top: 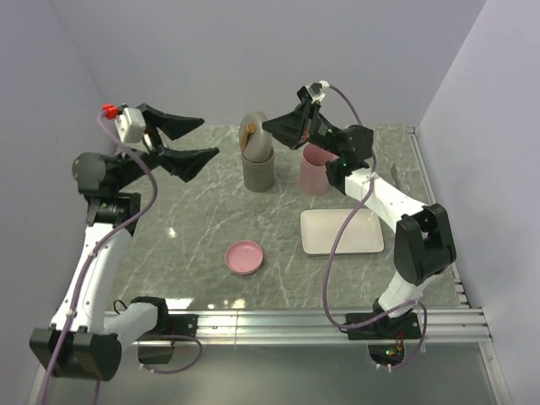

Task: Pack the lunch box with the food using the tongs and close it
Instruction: Pick up the box lid from the center of the board.

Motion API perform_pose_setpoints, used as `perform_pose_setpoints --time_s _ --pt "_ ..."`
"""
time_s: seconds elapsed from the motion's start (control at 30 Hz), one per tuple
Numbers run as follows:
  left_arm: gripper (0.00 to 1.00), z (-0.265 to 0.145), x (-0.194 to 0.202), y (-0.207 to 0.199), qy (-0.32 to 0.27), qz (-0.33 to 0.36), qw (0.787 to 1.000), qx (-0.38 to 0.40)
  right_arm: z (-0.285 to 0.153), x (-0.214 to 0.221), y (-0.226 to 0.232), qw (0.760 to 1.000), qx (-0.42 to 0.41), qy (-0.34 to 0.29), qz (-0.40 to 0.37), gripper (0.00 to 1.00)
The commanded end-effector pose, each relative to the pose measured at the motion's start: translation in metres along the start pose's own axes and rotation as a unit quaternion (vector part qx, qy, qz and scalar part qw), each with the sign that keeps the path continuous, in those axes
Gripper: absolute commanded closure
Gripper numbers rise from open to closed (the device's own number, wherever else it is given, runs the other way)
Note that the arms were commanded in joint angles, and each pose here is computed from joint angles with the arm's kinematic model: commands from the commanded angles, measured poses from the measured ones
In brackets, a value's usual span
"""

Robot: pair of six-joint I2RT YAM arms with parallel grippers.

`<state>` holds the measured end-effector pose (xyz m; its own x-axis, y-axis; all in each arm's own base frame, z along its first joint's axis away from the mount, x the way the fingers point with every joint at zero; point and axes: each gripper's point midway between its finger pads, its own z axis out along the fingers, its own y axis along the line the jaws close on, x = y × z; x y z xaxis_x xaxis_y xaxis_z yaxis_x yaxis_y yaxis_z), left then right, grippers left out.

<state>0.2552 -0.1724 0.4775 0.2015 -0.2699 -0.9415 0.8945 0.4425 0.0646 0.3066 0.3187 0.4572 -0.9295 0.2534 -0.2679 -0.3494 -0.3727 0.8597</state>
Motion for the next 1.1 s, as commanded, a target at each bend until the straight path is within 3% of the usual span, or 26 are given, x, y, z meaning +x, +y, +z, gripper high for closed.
perform_pose_setpoints --time_s 0.0,0.1,0.47,0.77,1.07 --pt "0.16 0.021 -0.023 0.003 -0.038 0.057 0.998 0.013 -0.012 0.017 0.085 0.993 -0.116 -0.016 -0.013 1.00" --pt "0.26 0.037 -0.005 0.005 -0.016 0.055 0.998 0.035 -0.017 0.020 0.091 0.991 -0.131 -0.019 -0.015 1.00" --pt "0.39 0.057 0.014 -0.002 -0.009 0.035 0.998 0.054 -0.016 0.027 0.088 0.990 -0.137 -0.020 0.013 1.00" --pt "0.40 0.067 0.017 -0.001 -0.006 0.034 0.998 0.059 -0.006 0.040 0.086 0.989 -0.143 0.001 0.025 1.00" --pt "0.50 0.068 0.028 -0.010 0.000 0.014 0.997 0.075 0.001 0.047 0.087 0.988 -0.149 0.017 0.022 1.00"
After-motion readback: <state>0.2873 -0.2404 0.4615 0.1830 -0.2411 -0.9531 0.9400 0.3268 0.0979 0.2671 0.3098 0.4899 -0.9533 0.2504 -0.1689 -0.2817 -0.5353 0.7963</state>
